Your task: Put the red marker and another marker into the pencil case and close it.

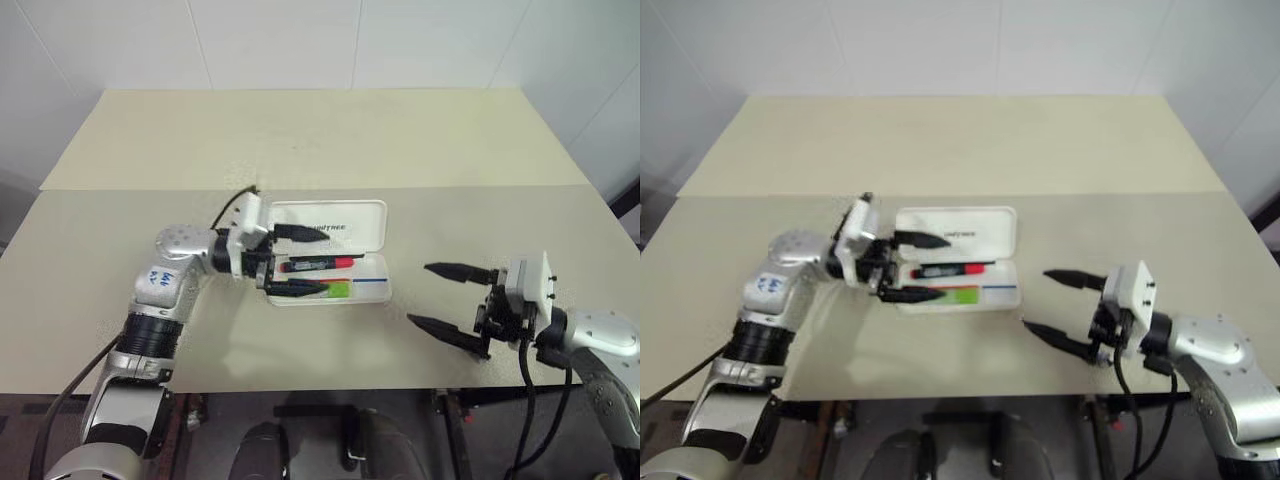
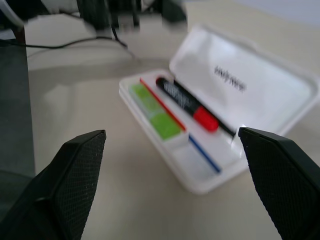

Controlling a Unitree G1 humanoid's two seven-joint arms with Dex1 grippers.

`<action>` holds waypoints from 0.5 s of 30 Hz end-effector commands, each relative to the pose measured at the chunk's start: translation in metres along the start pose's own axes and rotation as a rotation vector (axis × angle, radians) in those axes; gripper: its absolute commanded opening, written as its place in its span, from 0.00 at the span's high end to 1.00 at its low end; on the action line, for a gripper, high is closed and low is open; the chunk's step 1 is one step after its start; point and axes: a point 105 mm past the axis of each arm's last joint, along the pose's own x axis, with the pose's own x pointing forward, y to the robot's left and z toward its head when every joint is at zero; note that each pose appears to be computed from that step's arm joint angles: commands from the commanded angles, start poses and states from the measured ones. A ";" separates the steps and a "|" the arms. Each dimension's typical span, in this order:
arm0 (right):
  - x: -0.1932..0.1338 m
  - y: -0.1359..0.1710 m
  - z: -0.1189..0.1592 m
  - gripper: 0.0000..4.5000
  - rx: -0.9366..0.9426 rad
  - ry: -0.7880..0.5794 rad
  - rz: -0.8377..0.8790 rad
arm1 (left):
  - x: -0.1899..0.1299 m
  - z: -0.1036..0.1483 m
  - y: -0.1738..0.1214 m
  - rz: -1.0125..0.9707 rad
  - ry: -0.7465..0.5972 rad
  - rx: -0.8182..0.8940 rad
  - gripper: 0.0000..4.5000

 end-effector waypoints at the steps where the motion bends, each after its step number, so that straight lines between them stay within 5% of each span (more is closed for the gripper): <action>1: -0.019 -0.006 -0.004 0.00 -0.019 0.046 -0.042 | -0.004 0.029 -0.009 -0.045 -0.041 0.034 0.00; 15: -0.052 0.005 -0.023 0.00 0.058 0.192 -0.069 | -0.024 0.013 -0.057 -0.070 0.079 -0.026 0.00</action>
